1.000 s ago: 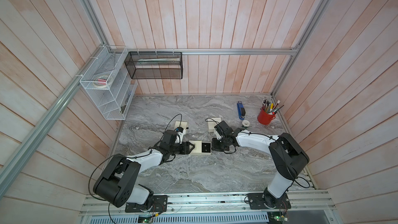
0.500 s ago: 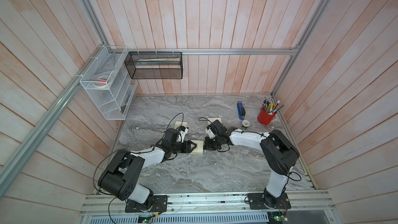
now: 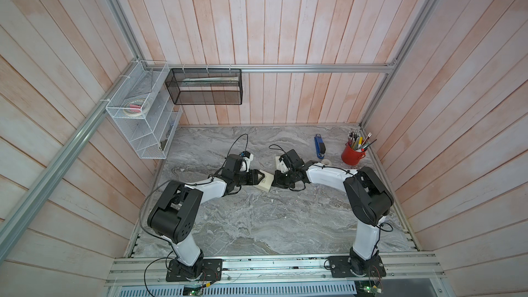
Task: Place the earrings into the drawer-style jewelry box
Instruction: Close the drawer of the jewelry box.
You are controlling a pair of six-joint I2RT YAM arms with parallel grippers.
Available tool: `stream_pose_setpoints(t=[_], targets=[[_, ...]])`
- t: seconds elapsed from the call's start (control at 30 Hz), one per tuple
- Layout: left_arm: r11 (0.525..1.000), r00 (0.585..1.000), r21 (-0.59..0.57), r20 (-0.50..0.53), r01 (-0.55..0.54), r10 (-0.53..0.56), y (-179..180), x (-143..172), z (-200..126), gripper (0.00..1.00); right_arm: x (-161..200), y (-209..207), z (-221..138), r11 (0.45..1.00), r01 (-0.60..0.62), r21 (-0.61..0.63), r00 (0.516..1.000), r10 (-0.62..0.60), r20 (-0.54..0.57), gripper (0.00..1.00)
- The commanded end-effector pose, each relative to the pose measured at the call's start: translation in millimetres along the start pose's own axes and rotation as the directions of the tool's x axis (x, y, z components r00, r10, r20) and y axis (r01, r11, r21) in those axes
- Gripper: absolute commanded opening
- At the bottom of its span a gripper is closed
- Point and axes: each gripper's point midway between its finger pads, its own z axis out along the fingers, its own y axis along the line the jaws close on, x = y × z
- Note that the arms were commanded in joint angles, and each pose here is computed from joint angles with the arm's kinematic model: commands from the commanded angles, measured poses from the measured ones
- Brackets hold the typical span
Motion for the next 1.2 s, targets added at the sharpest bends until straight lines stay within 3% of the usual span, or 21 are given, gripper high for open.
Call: stream_pose_setpoints(t=[0.0, 0.33, 0.53, 0.73, 0.9, 1.17], targets=[[1.000, 0.999, 0.015, -0.047, -0.017, 0.018, -2, -3, 15, 0.55, -25, 21, 4, 0.996, 0.061, -0.070, 0.998, -0.059, 0.035, 0.12], [0.999, 1.000, -0.052, -0.027, 0.005, -0.006, 26, -38, 31, 0.58, -60, 21, 17, 0.995, 0.092, -0.040, 0.995, -0.089, 0.054, 0.13], [0.995, 1.000, -0.095, 0.024, 0.003, -0.001, 26, -54, 11, 0.77, -72, 22, -13, 0.993, 0.114, 0.009, 0.986, -0.114, 0.123, 0.34], [0.994, 0.994, -0.109, 0.108, -0.025, 0.037, 10, -74, -24, 0.79, -87, 2, -61, 0.993, 0.098, 0.059, 0.965, -0.109, 0.239, 0.41], [0.998, 0.991, -0.050, 0.123, -0.048, 0.054, -16, -70, -36, 0.79, -110, -47, -88, 0.991, 0.031, 0.131, 0.947, -0.071, 0.314, 0.47], [0.997, 0.990, 0.040, 0.125, -0.066, 0.060, -56, -42, -25, 0.79, -130, -97, -68, 0.972, -0.002, 0.235, 0.967, -0.058, 0.250, 0.70]])
